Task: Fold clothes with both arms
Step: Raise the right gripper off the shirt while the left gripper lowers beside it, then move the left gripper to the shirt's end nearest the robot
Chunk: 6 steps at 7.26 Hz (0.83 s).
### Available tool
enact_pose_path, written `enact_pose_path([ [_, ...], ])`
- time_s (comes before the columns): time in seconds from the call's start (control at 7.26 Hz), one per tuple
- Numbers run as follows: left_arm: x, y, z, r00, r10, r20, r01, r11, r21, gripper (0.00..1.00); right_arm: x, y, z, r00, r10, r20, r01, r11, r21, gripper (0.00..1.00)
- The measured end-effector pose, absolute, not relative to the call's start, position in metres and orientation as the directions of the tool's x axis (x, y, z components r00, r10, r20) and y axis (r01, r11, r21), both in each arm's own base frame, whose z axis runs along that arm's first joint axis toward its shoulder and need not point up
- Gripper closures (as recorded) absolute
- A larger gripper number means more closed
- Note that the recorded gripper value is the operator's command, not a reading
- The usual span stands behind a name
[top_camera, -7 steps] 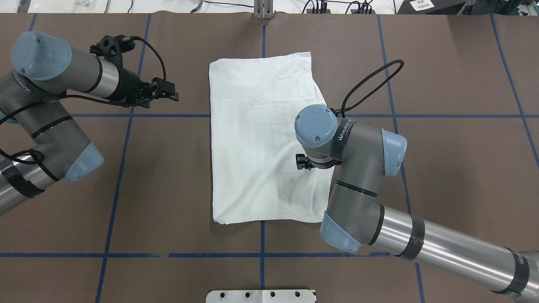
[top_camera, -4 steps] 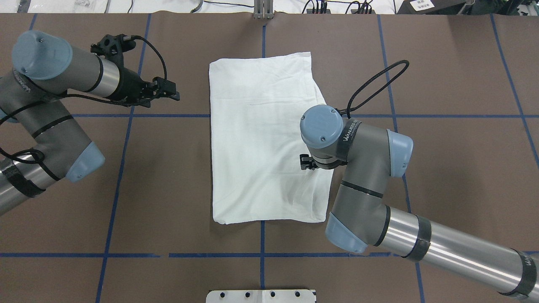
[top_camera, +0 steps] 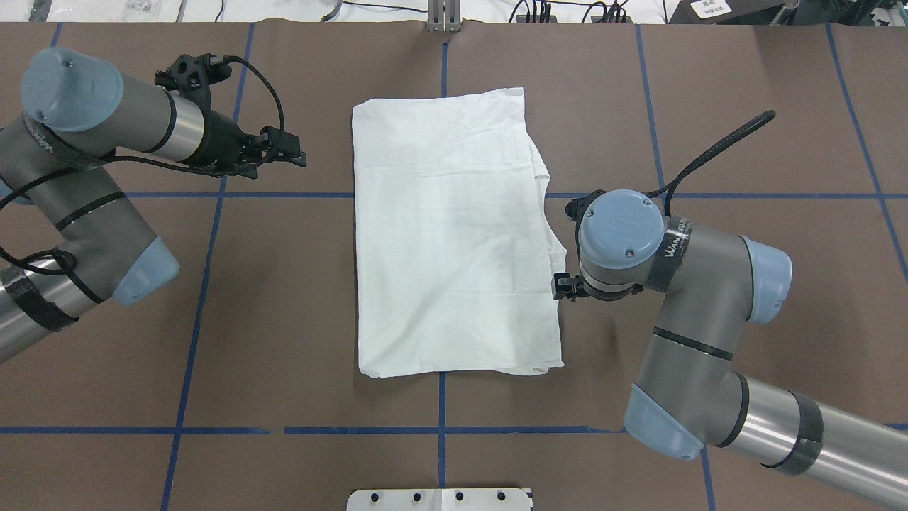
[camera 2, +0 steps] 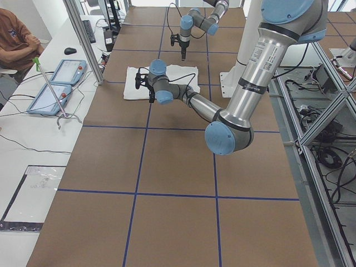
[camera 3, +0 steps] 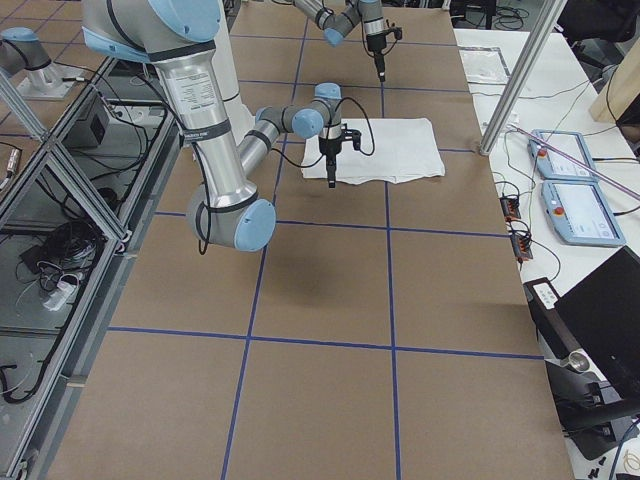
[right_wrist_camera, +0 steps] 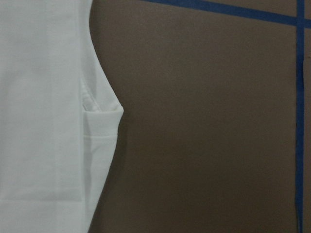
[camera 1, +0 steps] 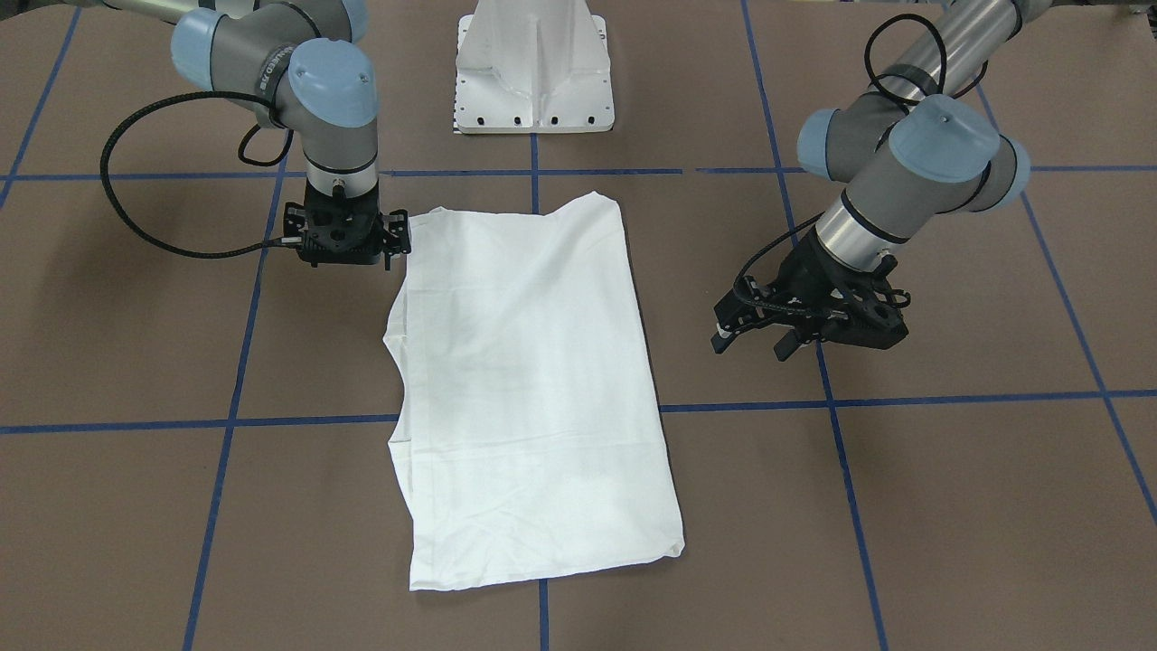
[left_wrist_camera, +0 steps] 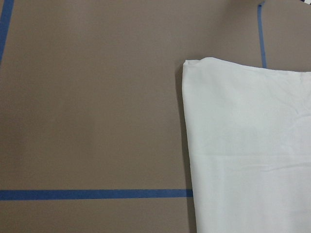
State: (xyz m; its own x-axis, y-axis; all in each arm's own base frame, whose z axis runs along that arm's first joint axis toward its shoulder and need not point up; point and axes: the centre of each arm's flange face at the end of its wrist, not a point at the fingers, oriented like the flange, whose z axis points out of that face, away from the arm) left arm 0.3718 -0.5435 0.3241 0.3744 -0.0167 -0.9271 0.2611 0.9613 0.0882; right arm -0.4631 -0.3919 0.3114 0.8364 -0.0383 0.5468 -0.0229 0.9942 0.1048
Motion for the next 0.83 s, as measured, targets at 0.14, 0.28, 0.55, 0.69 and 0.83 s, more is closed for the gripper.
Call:
enact_pose_path([
  [0.14,0.376,-0.534,0.32,0.357,-0.046,-0.933,0.263,0.963,0.053,0.0,-0.449,-0.386,0.293,0.812,-0.046,0.581,-0.032,0.992,0.123,0.0],
  [0.28,0.391,-0.512,0.312,0.327,-0.108,-0.939,0.256,0.966,-0.022,0.0,-0.434,-0.382,0.277,0.789,-0.05,0.613,-0.046,0.989,0.14,0.0],
  [0.55,0.445,-0.438,0.299,0.289,-0.274,-0.917,0.229,0.95,-0.212,0.0,-0.412,-0.381,0.254,0.752,-0.026,0.659,-0.093,0.985,0.144,0.0],
  [0.69,0.475,-0.401,0.293,0.306,-0.347,-0.887,0.232,0.93,-0.284,0.0,-0.406,-0.38,0.245,0.729,0.006,0.685,-0.127,0.984,0.126,0.0],
  [0.83,0.497,-0.369,0.288,0.32,-0.41,-0.854,0.24,0.907,-0.345,0.01,-0.403,-0.379,0.239,0.709,0.022,0.705,-0.145,0.983,0.115,0.0],
])
